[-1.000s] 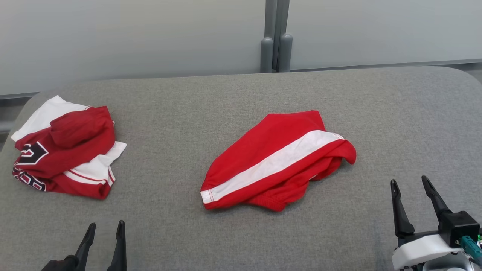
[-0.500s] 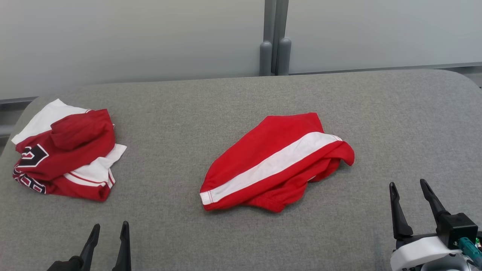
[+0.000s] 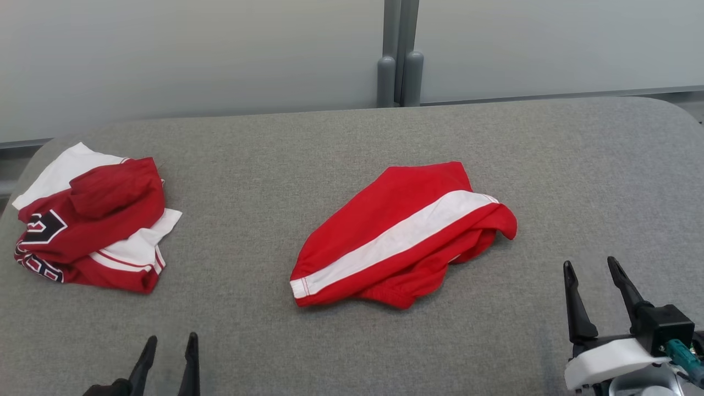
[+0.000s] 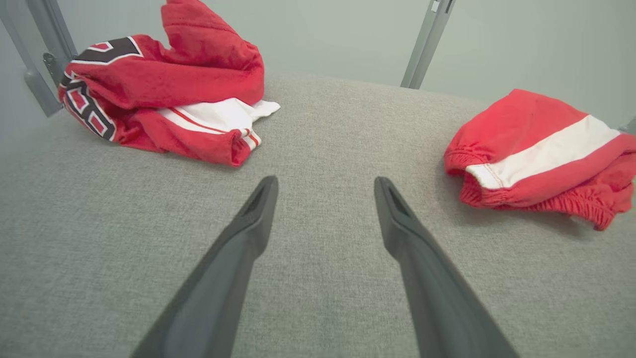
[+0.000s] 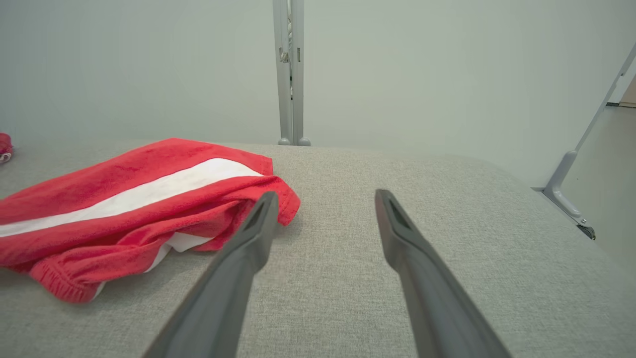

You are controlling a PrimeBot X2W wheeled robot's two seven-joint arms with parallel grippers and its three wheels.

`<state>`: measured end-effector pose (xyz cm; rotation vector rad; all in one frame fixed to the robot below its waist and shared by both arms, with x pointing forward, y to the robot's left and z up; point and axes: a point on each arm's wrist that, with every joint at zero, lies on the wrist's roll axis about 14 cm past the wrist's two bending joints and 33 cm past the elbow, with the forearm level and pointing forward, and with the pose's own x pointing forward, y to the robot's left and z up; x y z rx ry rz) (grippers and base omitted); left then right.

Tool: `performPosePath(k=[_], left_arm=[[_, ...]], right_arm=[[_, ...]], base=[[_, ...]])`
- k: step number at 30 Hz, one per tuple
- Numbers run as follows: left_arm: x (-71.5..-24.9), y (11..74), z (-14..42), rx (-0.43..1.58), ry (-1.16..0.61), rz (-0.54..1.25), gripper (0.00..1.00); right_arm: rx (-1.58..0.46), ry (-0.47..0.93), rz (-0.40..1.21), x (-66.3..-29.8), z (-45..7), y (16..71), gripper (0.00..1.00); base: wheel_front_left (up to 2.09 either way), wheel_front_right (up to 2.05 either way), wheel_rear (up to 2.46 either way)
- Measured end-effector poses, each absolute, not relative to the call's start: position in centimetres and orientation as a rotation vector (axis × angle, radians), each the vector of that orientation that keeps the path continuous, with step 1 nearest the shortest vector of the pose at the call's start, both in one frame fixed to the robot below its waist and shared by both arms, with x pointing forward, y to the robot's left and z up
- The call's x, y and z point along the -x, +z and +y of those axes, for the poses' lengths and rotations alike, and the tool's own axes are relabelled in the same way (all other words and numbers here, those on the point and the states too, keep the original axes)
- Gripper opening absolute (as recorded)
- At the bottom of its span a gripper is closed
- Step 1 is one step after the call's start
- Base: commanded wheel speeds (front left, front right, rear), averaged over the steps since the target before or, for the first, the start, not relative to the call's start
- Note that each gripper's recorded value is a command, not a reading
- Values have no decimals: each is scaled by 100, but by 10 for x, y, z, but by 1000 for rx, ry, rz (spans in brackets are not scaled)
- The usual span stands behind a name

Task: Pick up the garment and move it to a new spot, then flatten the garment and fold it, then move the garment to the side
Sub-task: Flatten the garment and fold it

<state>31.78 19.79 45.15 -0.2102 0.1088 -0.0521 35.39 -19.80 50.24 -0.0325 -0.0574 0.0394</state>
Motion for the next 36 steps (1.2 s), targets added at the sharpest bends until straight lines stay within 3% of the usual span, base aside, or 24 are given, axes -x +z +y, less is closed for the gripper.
performPosePath(k=[9,18,23,29,36], left_arm=[[-342,443,177,305,-124,204,100],[-383,442,130,412,-285,479,100],[-379,436,97,500,-388,660,100],[-370,431,86,518,-442,779,100],[-374,432,82,548,-442,803,100]], right_arm=[[7,115,-57,-399,-187,507,100],[38,255,282,-479,-164,480,100],[97,347,547,-491,-153,439,100],[119,411,628,-498,-143,419,100],[61,456,667,-499,-127,403,100]], base=[[0,0,0],[0,0,0],[0,0,0],[0,0,0],[0,0,0]])
